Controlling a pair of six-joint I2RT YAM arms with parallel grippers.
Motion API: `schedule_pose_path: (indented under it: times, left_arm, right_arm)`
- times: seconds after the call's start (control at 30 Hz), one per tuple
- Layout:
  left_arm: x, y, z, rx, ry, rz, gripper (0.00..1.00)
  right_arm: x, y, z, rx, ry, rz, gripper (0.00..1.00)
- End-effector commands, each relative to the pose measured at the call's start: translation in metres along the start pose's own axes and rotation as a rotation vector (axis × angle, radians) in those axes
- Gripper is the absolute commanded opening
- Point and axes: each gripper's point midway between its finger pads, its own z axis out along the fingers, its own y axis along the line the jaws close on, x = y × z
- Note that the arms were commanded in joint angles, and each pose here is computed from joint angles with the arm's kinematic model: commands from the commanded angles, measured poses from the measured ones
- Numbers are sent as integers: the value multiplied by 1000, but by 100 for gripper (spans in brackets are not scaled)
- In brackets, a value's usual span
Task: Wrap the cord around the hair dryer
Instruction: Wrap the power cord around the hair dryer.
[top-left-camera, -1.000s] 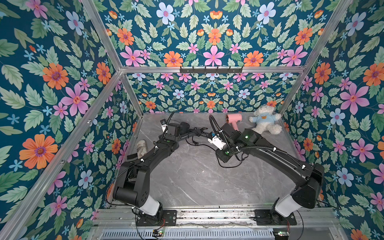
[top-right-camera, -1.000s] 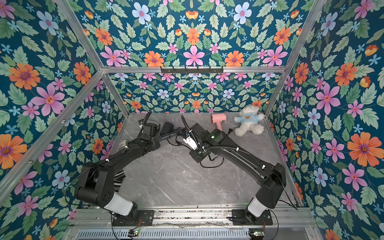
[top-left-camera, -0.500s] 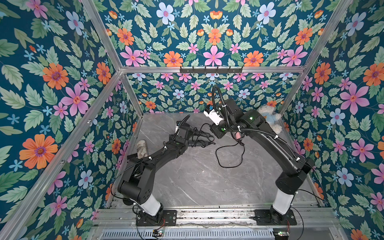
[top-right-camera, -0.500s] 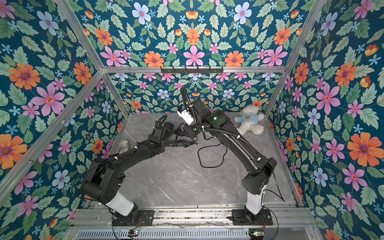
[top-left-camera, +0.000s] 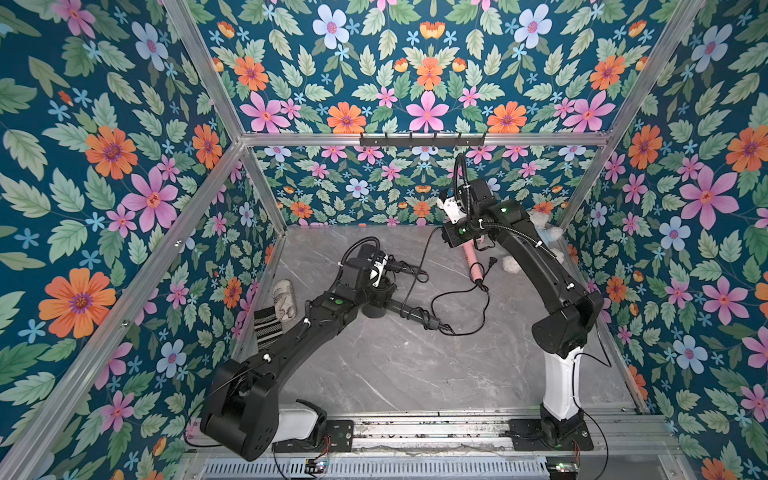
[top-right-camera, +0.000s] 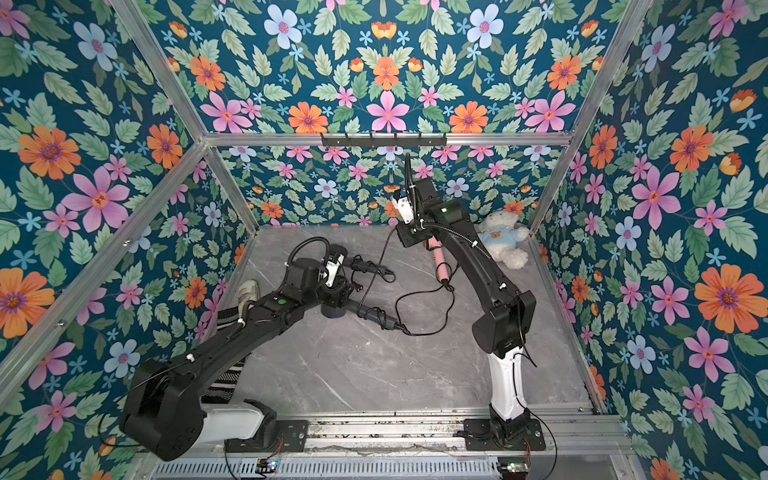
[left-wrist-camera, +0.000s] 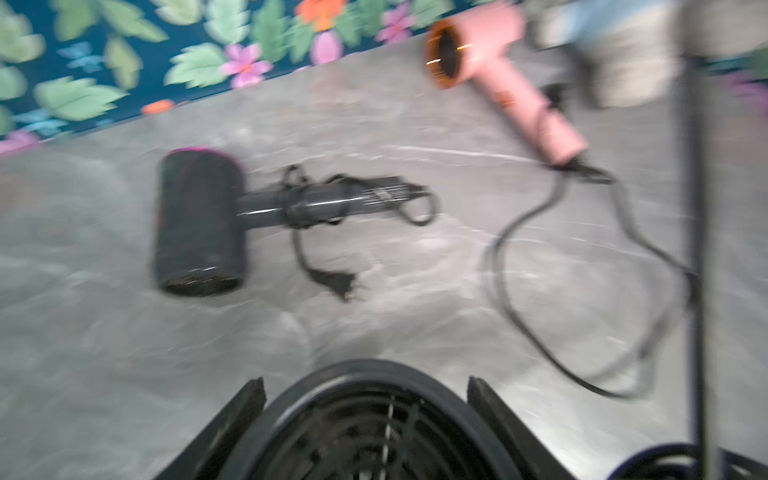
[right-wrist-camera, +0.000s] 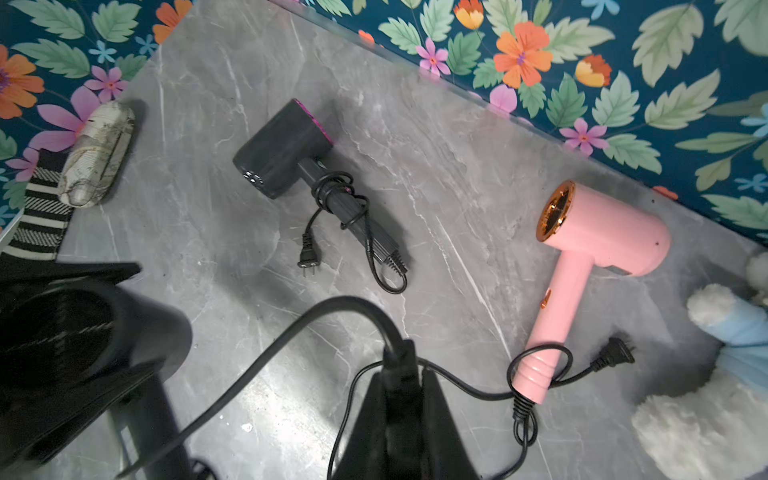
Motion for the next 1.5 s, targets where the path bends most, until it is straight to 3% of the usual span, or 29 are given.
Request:
schedule_pose_path:
  times: [0.0, 0.2, 0.5, 0.77, 0.9, 1.07, 1.23, 1.47]
  left_arm:
    - [2, -53, -23, 316, -30, 22, 0]
    - [-40, -43, -64, 495, -302, -168, 0]
    - [-75, -12, -67, 504, -448, -407, 0]
    - [-58, 78, -15, 90, -362, -801, 0]
    - [-40, 109, -1, -44, -342, -960, 0]
    - [-30, 132, 11, -144, -369, -1068, 0]
    - [-15, 155, 4, -388, -377, -1041, 0]
    - [6, 174, -17, -748, -337, -852, 0]
  right_arm:
    - [-7, -22, 15, 30, -52, 38, 0]
    - [38, -30, 55, -38, -2, 141, 0]
    - [107, -19, 90, -99, 75, 226, 0]
    - [165, 4, 106, -130, 151, 262, 0]
    - [199, 24, 110, -123, 235, 221, 0]
    - [233, 59, 106, -136, 334, 143, 0]
    - [240, 106, 80, -171, 380, 3, 0]
    - [218, 149, 28, -200, 321, -113, 0]
